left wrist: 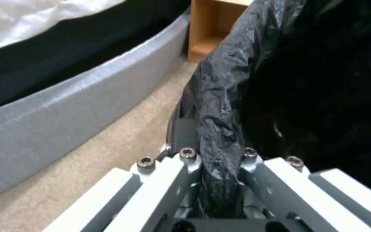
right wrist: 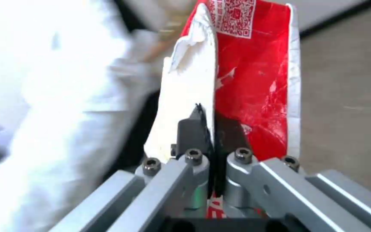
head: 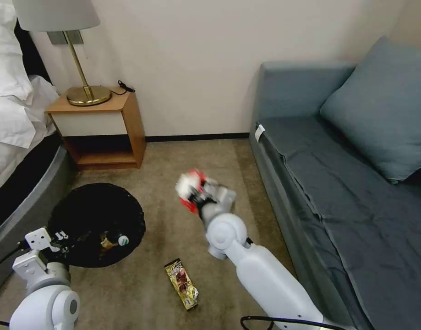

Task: Pick up the trash bin, then pick up the garbage on the floor and place it into the trash bin.

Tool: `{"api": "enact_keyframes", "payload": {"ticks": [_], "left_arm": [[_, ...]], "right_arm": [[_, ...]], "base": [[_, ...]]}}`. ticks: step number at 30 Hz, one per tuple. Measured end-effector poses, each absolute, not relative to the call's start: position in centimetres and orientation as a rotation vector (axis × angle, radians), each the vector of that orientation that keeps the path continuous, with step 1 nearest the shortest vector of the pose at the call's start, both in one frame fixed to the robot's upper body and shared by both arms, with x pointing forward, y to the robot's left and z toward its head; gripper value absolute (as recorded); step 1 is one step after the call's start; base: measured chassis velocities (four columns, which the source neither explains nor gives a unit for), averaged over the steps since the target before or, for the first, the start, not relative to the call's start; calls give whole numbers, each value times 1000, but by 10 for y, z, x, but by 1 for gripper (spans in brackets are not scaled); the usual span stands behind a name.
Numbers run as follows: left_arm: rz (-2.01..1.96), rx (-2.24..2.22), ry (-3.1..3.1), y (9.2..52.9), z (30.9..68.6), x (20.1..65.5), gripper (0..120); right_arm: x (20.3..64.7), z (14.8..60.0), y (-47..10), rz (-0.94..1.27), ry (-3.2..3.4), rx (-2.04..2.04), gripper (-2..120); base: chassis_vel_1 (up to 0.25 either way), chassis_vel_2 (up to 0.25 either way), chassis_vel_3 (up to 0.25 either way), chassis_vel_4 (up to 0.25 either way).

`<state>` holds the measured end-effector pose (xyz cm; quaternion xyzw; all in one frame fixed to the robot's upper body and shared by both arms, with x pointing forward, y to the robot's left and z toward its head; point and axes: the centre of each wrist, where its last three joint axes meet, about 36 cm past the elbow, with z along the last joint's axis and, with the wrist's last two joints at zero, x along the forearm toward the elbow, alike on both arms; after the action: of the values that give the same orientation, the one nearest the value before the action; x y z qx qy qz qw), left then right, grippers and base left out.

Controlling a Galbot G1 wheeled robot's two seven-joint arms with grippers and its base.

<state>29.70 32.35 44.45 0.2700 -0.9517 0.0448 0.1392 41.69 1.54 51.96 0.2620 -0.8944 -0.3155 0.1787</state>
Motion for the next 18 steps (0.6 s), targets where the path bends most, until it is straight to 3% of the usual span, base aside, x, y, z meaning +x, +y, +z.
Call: {"api": "enact_keyframes", "payload": {"ticks": [7, 11, 18], "left_arm": [[127, 766, -2740, 322, 440, 297, 3], [160, 743, -2752, 316, 445, 297, 3], [209, 701, -2771, 306, 457, 295, 3]], "right_arm": [[390, 533, 50, -918, -2452, 958, 0], [359, 502, 95, -786, -2388, 1033, 0], [349, 452, 137, -604, -2409, 1002, 0]], "base": [[0, 0, 0, 0], [0, 0, 0, 0], [0, 0, 0, 0]]}}
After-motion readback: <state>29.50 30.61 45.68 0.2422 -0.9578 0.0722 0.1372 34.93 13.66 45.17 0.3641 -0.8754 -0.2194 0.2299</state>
